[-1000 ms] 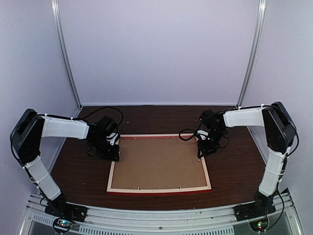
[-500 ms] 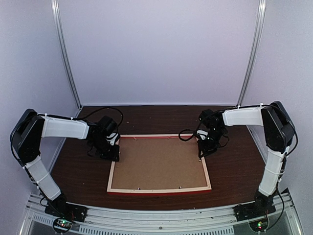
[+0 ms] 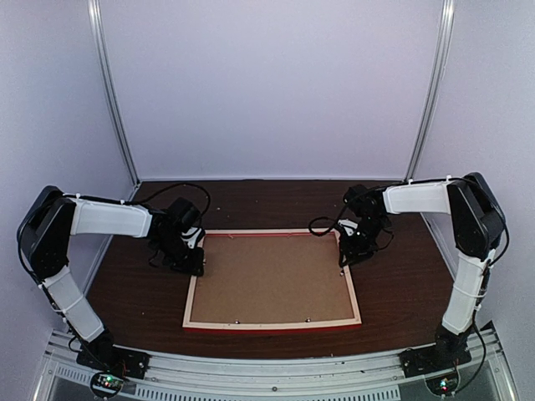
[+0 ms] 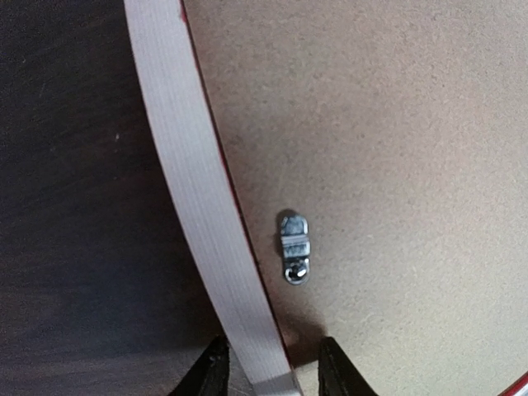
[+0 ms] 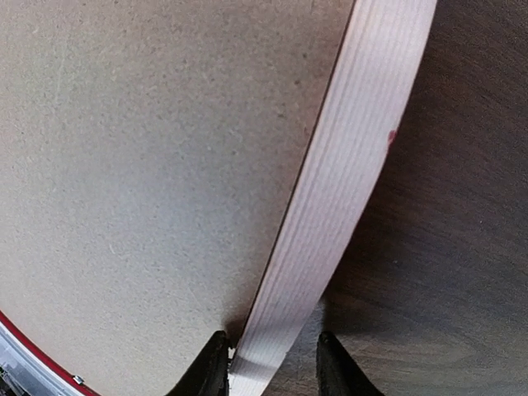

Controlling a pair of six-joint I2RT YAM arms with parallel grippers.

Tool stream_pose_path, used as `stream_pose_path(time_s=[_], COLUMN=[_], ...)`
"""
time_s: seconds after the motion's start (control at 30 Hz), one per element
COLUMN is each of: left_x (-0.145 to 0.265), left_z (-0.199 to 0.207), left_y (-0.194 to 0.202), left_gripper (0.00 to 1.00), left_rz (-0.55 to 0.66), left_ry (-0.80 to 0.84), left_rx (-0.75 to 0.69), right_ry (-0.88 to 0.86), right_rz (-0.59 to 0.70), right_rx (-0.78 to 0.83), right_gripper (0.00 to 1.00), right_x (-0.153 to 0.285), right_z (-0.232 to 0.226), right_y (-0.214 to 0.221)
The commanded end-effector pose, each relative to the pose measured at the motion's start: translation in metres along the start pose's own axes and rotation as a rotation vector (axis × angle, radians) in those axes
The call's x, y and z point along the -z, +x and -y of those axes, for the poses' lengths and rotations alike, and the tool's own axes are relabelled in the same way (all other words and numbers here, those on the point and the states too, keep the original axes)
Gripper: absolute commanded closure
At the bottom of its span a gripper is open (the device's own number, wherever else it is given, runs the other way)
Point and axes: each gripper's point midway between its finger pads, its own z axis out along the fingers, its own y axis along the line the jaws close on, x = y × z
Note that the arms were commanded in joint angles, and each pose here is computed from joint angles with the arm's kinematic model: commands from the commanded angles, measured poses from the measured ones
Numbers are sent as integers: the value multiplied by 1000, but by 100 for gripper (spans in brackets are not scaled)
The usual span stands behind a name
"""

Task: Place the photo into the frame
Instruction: Press the fastener.

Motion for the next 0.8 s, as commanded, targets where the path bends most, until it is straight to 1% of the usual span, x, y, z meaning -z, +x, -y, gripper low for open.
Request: stream_pose_path(time_s=[0.0,0.1,0.3,0.57,0.77], left_x=[7,7,8,14,15], left_z=[1,0,0,-3,-9], left_y=[-1,-2,-7,-26,-48], left_gripper=[61,58,48,36,32], left_rz=[5,8,21,56,77], left_ry=[-10,-13,-21,-32,-34], left_rx=[-5,-5,0,-1,6], right_ry=[-23,-43,-49,-51,-55], right_rz=[25,30,41,53,64], right_rx=[-49,-63,-76,-79,-80], right_gripper=[64,67,75,82,85], right_x=[-6,-10,-14,-15,-15], right_z=[1,0,1,1,1], right_y=[-6,-7,-6,-7,-9])
